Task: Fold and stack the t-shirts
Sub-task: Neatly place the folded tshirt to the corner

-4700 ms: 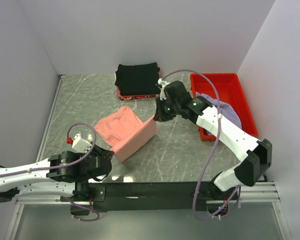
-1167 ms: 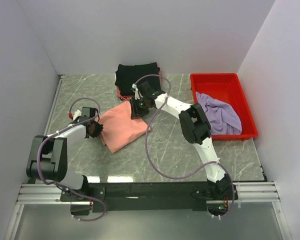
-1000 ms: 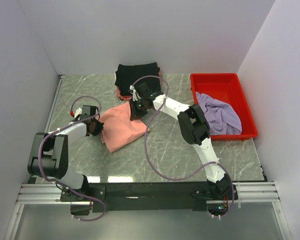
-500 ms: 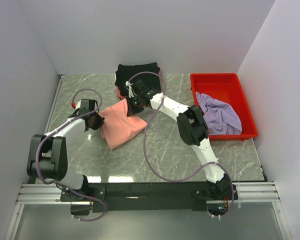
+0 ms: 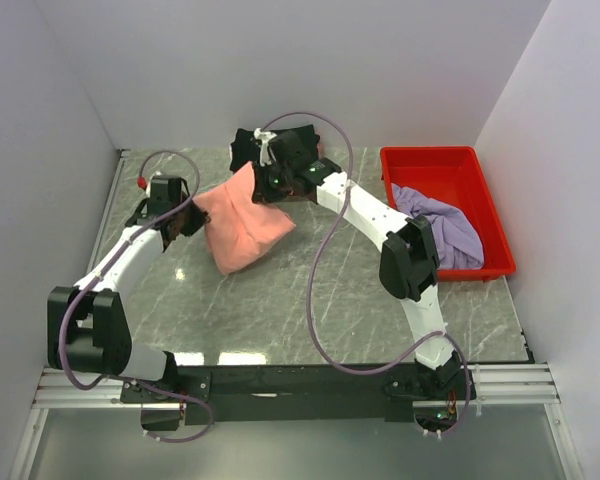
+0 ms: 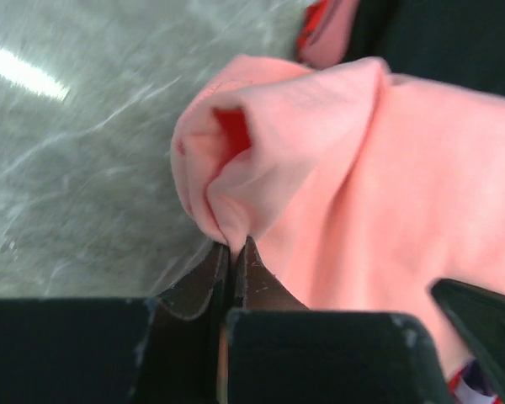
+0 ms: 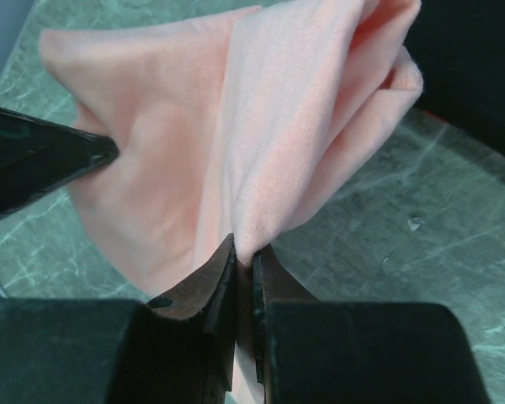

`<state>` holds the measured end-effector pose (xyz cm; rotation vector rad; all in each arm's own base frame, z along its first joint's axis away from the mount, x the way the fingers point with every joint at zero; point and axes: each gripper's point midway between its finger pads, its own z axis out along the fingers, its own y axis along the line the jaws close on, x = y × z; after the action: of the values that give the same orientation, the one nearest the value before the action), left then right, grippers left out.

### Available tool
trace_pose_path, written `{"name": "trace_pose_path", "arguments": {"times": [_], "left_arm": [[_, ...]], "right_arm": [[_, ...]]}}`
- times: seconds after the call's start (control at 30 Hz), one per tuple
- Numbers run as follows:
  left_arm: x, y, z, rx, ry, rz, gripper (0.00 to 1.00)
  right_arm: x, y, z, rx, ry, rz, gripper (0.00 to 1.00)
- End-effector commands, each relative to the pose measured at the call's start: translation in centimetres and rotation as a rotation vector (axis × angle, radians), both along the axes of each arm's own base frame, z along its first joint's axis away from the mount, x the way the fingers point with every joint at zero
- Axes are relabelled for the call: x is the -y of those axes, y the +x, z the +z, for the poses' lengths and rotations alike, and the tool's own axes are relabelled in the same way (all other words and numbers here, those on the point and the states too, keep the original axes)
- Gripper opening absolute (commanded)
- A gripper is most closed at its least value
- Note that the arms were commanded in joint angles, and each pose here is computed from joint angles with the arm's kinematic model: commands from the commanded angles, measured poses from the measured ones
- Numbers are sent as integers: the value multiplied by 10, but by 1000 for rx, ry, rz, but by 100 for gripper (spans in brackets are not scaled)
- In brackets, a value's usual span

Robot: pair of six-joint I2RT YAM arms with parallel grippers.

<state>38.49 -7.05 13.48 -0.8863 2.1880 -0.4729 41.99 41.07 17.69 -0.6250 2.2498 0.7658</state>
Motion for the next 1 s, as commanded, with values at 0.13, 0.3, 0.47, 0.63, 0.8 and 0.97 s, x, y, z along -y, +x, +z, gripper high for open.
{"name": "trace_pose_path", "arguments": {"times": [0.13,0.3,0.47,0.63,0.8,0.97], "left_arm": [[12,39,72,181,4,-86,1],[20,74,106,257,11,-130,1],[28,115,122,289,30,-175,1],[43,154,132,352,18,-249,1],[51,188,147,405,28,-297,1],[53,222,132,395,37,-288,1]], "right_arm": [[23,36,73,152,71,-90,0],[36,59,92,185,127,-148,0],[48,88,102,228,182,-196,0],[60,118,115,265,241,-248,0],[69,142,117,314,283,-298,0],[72,163,105,293,312,-314,0]]}}
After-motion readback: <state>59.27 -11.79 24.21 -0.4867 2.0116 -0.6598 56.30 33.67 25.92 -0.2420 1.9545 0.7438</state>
